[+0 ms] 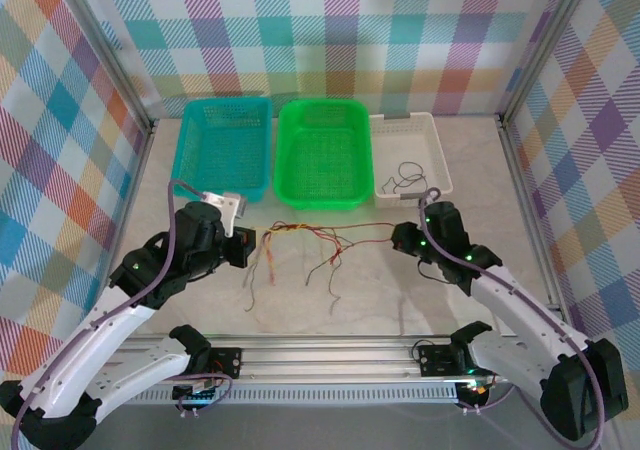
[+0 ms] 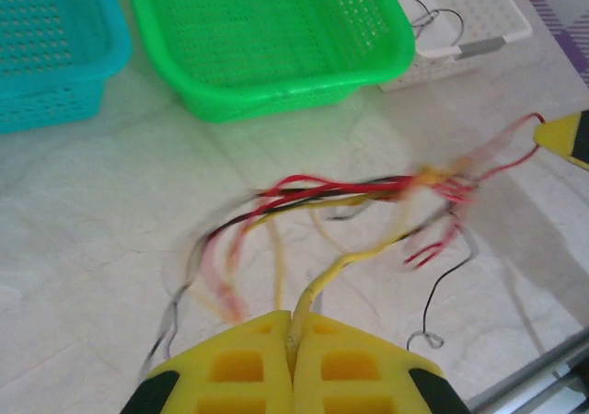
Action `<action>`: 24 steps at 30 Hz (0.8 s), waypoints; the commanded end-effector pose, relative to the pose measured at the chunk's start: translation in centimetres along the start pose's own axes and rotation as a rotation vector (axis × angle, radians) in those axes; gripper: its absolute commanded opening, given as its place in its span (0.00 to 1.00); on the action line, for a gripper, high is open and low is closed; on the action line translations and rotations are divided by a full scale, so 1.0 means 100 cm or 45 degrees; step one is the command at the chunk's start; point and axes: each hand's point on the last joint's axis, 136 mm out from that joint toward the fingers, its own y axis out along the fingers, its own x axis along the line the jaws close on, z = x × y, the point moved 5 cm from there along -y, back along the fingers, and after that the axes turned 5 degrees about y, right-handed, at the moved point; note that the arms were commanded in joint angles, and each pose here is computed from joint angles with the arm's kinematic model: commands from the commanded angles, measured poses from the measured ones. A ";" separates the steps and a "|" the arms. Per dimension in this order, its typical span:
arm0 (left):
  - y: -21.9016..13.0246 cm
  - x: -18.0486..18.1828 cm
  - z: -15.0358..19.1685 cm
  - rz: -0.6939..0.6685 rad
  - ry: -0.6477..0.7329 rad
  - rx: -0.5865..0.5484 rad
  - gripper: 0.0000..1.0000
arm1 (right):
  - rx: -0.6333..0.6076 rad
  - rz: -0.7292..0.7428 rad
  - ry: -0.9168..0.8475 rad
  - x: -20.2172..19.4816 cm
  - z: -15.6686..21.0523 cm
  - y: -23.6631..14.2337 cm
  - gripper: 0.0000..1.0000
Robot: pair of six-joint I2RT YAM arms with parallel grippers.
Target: Untangle the cables
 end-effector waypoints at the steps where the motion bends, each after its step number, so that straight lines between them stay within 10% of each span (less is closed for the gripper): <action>1: -0.019 0.017 -0.008 -0.171 -0.005 -0.035 0.00 | 0.000 0.210 0.172 -0.040 0.006 -0.009 0.00; 14: -0.011 0.042 0.000 -0.434 -0.037 0.013 0.00 | -0.292 0.410 0.302 -0.056 -0.032 -0.093 0.00; 24: 0.005 0.020 0.006 -0.164 -0.034 -0.025 0.00 | -0.260 -0.131 0.037 0.048 -0.070 -0.126 0.00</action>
